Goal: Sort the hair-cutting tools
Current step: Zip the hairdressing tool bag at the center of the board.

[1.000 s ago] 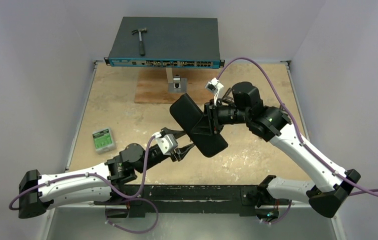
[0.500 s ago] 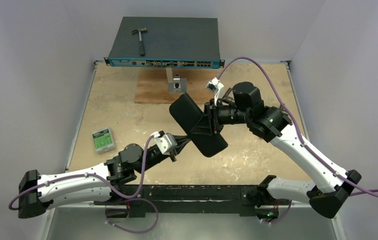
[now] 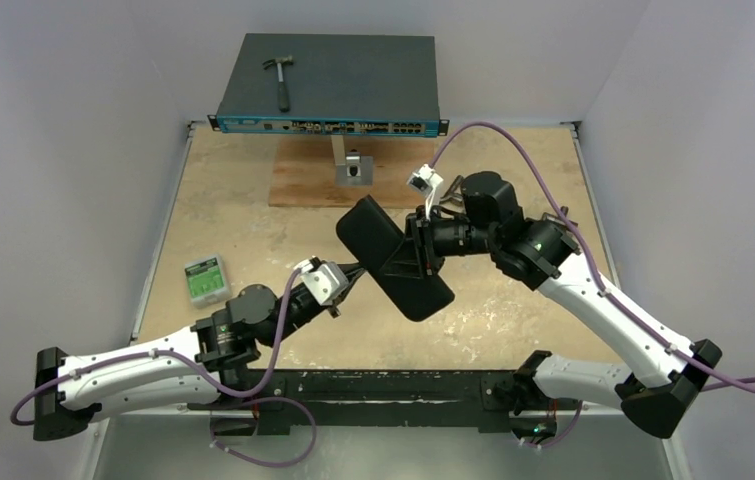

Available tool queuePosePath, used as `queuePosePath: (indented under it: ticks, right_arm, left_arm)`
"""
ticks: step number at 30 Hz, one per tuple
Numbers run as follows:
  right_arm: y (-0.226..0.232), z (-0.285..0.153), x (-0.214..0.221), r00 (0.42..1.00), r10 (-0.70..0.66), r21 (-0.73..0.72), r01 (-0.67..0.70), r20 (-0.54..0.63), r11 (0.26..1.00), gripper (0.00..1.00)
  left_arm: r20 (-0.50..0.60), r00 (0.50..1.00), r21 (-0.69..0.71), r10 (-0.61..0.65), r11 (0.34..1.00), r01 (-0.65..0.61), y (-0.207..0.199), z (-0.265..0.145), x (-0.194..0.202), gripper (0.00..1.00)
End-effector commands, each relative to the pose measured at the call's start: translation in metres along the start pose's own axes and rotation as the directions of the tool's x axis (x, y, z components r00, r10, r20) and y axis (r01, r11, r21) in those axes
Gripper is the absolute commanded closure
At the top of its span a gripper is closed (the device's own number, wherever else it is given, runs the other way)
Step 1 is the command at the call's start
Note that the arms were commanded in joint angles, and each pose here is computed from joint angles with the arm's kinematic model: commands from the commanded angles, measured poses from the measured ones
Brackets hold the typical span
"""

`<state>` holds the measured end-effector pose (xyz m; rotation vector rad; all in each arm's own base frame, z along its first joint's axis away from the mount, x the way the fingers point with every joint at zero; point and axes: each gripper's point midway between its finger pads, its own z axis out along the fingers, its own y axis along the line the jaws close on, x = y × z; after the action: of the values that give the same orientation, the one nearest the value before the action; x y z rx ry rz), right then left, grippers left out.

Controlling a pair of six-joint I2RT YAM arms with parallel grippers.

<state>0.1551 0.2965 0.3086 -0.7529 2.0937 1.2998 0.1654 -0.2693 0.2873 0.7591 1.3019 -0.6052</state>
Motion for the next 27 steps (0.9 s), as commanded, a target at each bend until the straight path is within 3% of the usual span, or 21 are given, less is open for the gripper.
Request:
queuePosePath:
  ticks: [1, 15, 21, 27]
  right_arm:
    - [0.011, -0.006, 0.004, 0.998, -0.055, -0.035, 0.055, 0.000, 0.998, 1.00]
    - [0.004, -0.020, 0.040, 0.997, -0.064, -0.021, 0.063, -0.040, 0.998, 1.00]
    - [0.000, -0.022, 0.056, 0.995, -0.060, -0.022, 0.059, -0.075, 0.998, 1.00]
    - [-0.003, -0.023, 0.070, 0.991, -0.065, -0.019, 0.063, -0.121, 0.998, 1.00]
  left_arm:
    - [0.028, 0.997, -0.118, 0.077, 0.990, -0.073, 0.031, -0.006, -0.035, 1.00]
    - [-0.036, 0.986, -0.229, 0.166, 0.959, -0.170, 0.064, -0.035, -0.038, 1.00]
    - [-0.037, 0.978, -0.210, 0.204, 0.955, -0.207, 0.063, -0.035, -0.044, 1.00]
    - [-0.032, 0.948, -0.179, 0.318, 0.931, -0.318, 0.065, -0.032, -0.066, 1.00]
